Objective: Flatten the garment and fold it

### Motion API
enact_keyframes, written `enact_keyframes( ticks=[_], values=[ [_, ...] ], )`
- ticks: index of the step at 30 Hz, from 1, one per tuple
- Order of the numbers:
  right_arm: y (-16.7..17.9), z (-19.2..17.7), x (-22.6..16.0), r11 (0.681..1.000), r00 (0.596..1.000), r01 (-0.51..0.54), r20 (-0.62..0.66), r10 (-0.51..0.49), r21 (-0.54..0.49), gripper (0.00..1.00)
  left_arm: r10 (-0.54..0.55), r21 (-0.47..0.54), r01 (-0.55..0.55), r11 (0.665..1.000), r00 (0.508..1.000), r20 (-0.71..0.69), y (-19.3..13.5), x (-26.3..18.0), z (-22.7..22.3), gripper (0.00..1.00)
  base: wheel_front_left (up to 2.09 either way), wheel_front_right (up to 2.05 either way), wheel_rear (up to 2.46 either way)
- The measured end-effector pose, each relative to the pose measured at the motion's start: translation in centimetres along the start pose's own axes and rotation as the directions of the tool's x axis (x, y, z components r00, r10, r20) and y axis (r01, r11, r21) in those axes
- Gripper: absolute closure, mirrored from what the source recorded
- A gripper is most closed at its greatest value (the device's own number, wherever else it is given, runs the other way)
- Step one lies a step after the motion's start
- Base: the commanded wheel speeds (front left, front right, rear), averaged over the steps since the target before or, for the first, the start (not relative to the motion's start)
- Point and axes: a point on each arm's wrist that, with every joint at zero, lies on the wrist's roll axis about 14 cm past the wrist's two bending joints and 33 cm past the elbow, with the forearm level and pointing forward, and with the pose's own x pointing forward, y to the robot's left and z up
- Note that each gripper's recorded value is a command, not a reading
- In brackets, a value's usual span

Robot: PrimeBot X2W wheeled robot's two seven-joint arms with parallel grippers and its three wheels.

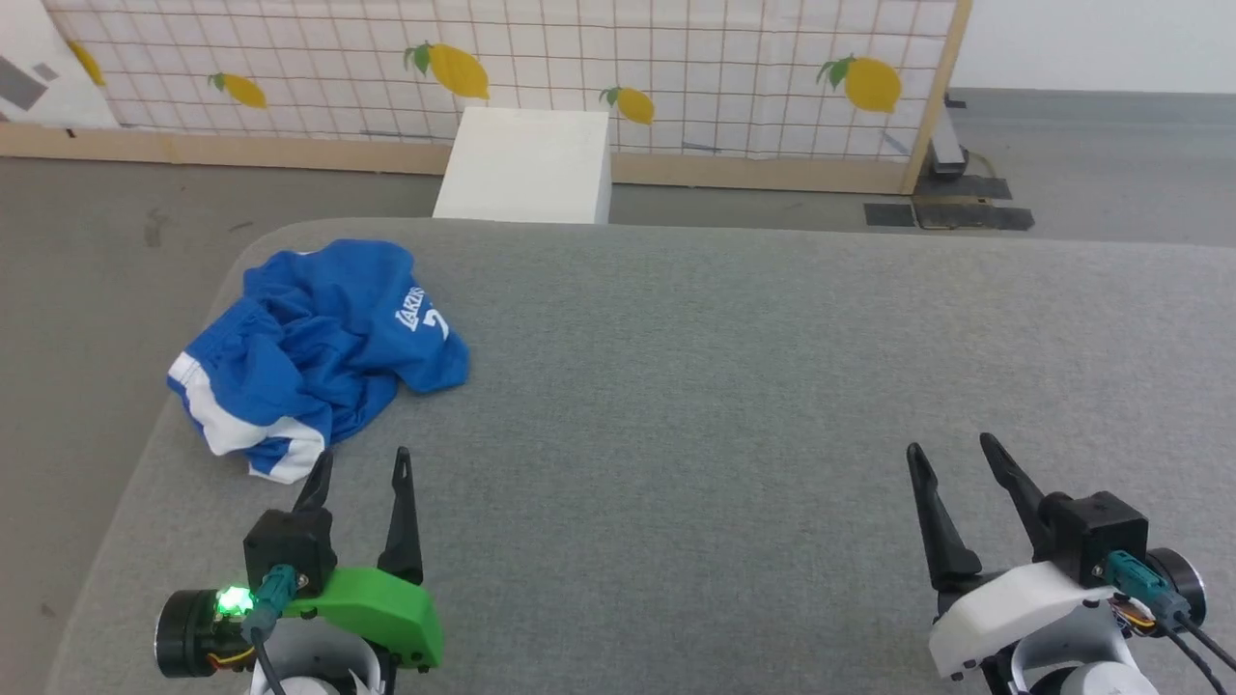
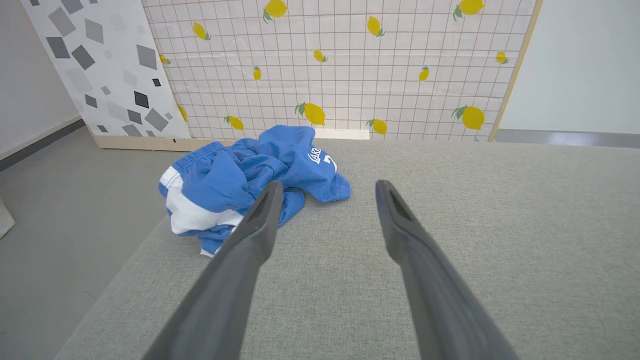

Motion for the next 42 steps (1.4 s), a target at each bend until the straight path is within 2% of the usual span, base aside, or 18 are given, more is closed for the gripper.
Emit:
enact_keyframes(
  ticks=[20,42],
  values=[
    [4.5,-0.4,2.1,0.99,0.99,-0.139,0.011,0.138,0.032,0.0,0.136,-0.031,-0.135,0.99,0.991,0.021,4.0,-2.7,0.0,0.0,0.0,0.0,0.0],
    [9.9,-0.4,3.4,0.955,0.956,-0.292,0.034,0.29,0.059,0.0,0.286,-0.046,-0.284,0.958,0.958,0.038,7.9,-6.8,-0.3,0.0,0.0,0.0,0.0]
  ],
)
